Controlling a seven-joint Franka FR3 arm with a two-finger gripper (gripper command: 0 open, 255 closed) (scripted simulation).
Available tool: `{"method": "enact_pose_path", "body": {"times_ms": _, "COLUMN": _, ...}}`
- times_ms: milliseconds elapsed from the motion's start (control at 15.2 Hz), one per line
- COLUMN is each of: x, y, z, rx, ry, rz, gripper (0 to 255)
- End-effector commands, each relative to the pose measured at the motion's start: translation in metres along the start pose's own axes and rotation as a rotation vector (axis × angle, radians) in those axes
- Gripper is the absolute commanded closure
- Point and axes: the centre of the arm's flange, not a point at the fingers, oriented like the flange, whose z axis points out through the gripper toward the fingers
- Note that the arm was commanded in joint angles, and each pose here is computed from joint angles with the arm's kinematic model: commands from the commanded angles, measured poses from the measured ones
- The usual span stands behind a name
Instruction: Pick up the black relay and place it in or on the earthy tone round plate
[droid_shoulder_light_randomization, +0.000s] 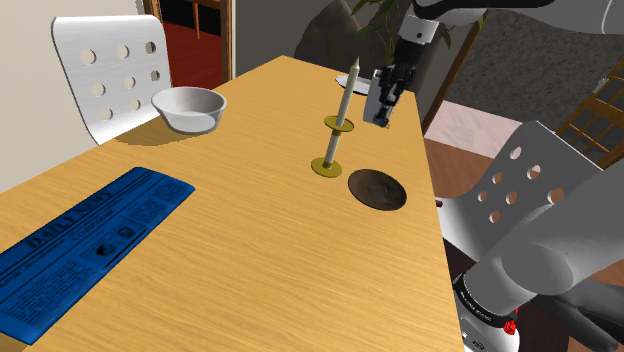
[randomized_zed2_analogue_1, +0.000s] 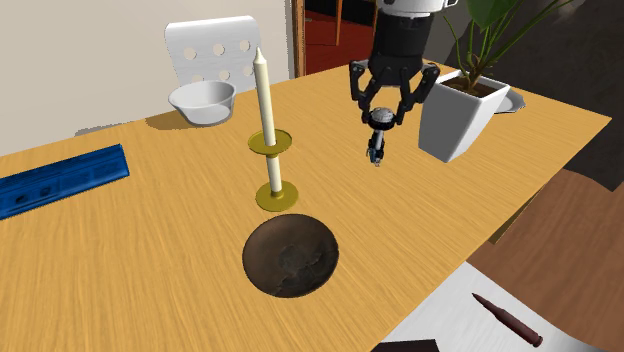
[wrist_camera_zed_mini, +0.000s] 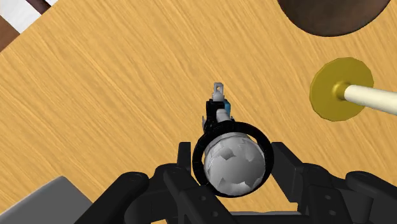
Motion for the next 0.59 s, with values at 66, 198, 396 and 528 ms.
{"method": "enact_pose_path", "body": {"times_ms": 66, "x": -0.028, "y": -0.027, "z": -0.003, "rx": -0.001, "ry": 0.0, "rz": 0.001, "gripper": 255}}
{"method": "enact_pose_path", "body": {"times_ms": 198, "x": -0.047, "y": -0.045, "z": -0.006, "rx": -0.001, "ry": 0.0, "rz": 0.001, "gripper": 255}}
{"method": "enact_pose_path", "body": {"times_ms": 396, "x": -0.076, "y": -0.072, "z": -0.011, "rx": -0.001, "ry": 0.0, "rz": 0.001, "gripper": 255}}
{"method": "enact_pose_path", "body": {"times_ms": 528, "x": -0.095, "y": -0.09, "z": -0.015, "rx": -0.001, "ry": 0.0, "rz": 0.001, "gripper": 255}}
